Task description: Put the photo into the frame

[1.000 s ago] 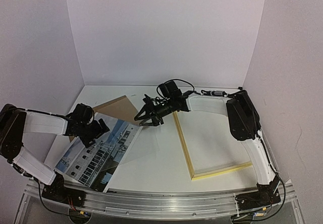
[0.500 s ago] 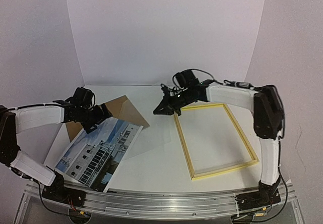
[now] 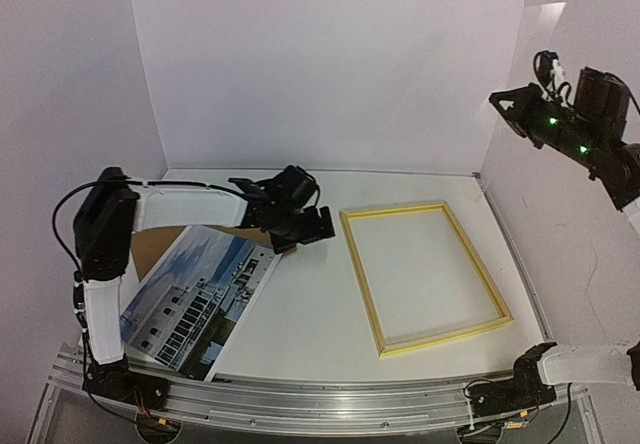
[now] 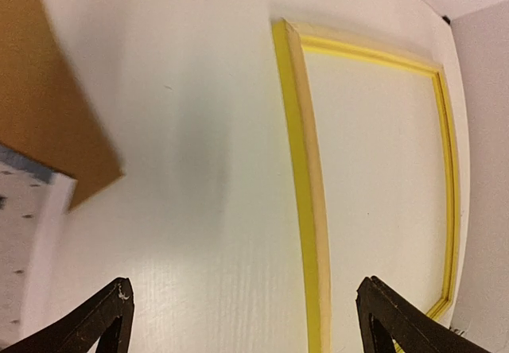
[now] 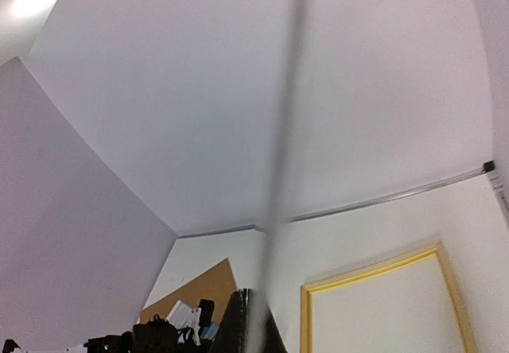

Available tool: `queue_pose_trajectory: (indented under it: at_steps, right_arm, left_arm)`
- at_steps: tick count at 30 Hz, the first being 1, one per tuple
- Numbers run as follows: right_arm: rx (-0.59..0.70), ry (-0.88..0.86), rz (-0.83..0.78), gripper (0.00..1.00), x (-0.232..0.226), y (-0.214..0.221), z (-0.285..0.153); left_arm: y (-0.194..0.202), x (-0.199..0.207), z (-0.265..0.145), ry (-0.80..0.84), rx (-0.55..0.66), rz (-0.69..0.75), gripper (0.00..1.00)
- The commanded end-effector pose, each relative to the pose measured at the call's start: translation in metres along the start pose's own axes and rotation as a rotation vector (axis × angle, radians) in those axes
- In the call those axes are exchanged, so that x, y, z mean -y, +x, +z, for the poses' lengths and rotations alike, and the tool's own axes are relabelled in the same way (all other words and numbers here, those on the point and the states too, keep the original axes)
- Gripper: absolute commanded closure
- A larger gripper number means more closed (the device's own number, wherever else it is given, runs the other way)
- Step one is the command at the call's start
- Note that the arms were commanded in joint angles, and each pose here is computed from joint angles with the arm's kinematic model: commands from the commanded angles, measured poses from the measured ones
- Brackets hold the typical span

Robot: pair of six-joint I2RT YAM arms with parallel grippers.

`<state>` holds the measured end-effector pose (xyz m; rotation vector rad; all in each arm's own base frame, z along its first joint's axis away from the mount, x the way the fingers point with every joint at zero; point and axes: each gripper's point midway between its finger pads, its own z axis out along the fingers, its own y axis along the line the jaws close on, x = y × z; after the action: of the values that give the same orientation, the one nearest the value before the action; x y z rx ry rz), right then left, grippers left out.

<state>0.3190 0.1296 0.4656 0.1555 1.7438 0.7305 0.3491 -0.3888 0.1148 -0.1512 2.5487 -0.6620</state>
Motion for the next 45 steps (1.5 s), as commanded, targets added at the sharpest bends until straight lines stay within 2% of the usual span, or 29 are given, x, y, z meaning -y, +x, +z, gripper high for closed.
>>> queue_pose_trajectory:
  at_steps: [1,6,10,18,21,26,29,36,41,45]
  right_arm:
    - [0.076,0.265,-0.136,1.0,0.049,-0.006,-0.022]
    - [0.116,0.315,-0.161,1.0,0.058,-0.01,-0.04]
    - [0.117,0.3,-0.183,1.0,0.056,-0.01,-0.045]
    - [0.058,0.249,-0.179,1.0,0.05,0.003,-0.031]
    - [0.031,0.213,-0.173,1.0,0.045,0.008,-0.027]
    - [-0.02,0.153,-0.153,1.0,0.036,0.019,-0.018]
    - [-0.069,0.091,-0.148,1.0,0.027,0.028,-0.011]
    - [-0.195,-0.077,-0.117,1.0,0.0,0.052,-0.001]
    - [-0.287,-0.128,-0.051,1.0,-0.003,0.077,0.004]
    - [-0.353,-0.169,0.015,1.0,-0.006,0.095,0.001]
  left_arm:
    - [0.038,0.04,0.049,-0.026,-0.082,0.048,0.05]
    - [0.072,0.071,0.095,-0.019,-0.125,0.071,0.13]
    - [0.085,0.063,0.117,-0.068,-0.133,0.06,0.24]
    - [0.092,0.017,0.119,-0.281,-0.092,0.07,0.66]
    - [0.089,-0.008,0.109,-0.391,-0.067,0.082,0.76]
    - [0.089,-0.05,0.091,-0.513,-0.076,0.098,0.82]
    - [0.09,-0.072,0.077,-0.551,-0.092,0.098,0.91]
    - [0.088,-0.118,0.049,-0.536,-0.128,0.12,0.94]
    - [0.064,-0.118,0.042,-0.428,-0.082,0.207,0.93]
    - [0.044,-0.118,0.048,-0.377,-0.09,0.241,0.93]
